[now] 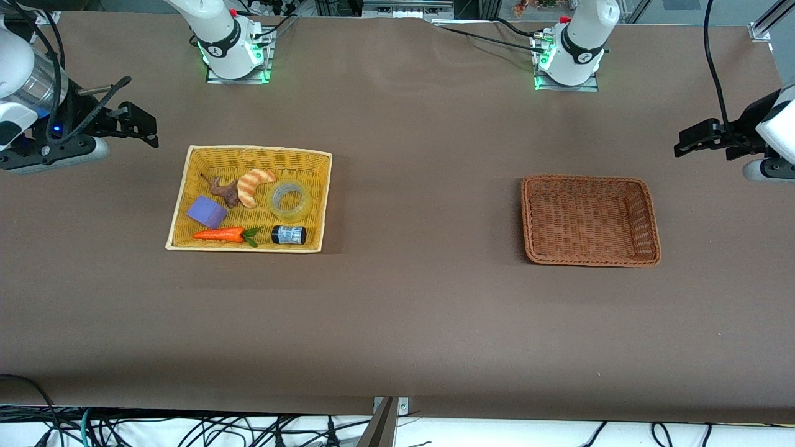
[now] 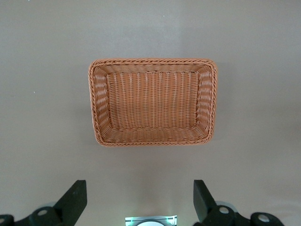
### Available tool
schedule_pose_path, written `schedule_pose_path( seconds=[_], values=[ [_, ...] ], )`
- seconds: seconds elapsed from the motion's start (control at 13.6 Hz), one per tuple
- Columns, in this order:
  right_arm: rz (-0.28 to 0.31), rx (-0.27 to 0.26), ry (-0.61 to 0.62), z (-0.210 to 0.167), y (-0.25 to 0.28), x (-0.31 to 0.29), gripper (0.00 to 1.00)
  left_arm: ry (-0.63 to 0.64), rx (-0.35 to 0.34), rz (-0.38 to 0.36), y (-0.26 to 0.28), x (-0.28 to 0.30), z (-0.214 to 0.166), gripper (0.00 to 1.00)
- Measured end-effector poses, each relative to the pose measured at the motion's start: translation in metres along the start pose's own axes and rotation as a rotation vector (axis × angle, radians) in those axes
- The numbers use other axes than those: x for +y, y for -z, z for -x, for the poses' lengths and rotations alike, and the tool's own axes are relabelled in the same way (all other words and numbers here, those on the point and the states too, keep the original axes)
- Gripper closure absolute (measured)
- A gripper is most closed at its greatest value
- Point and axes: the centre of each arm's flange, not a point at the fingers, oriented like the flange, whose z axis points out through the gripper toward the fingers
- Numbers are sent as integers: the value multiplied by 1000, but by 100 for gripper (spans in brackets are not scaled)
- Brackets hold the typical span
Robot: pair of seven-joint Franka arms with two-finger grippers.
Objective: Transfer tape with both arms
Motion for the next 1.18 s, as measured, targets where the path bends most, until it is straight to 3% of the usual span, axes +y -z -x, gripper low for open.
schedule_pose_path(
  seconds=[1.18],
  values=[
    [4, -12, -1, -2, -5, 1, 0, 0, 0, 0, 0, 0, 0, 0]
  ],
)
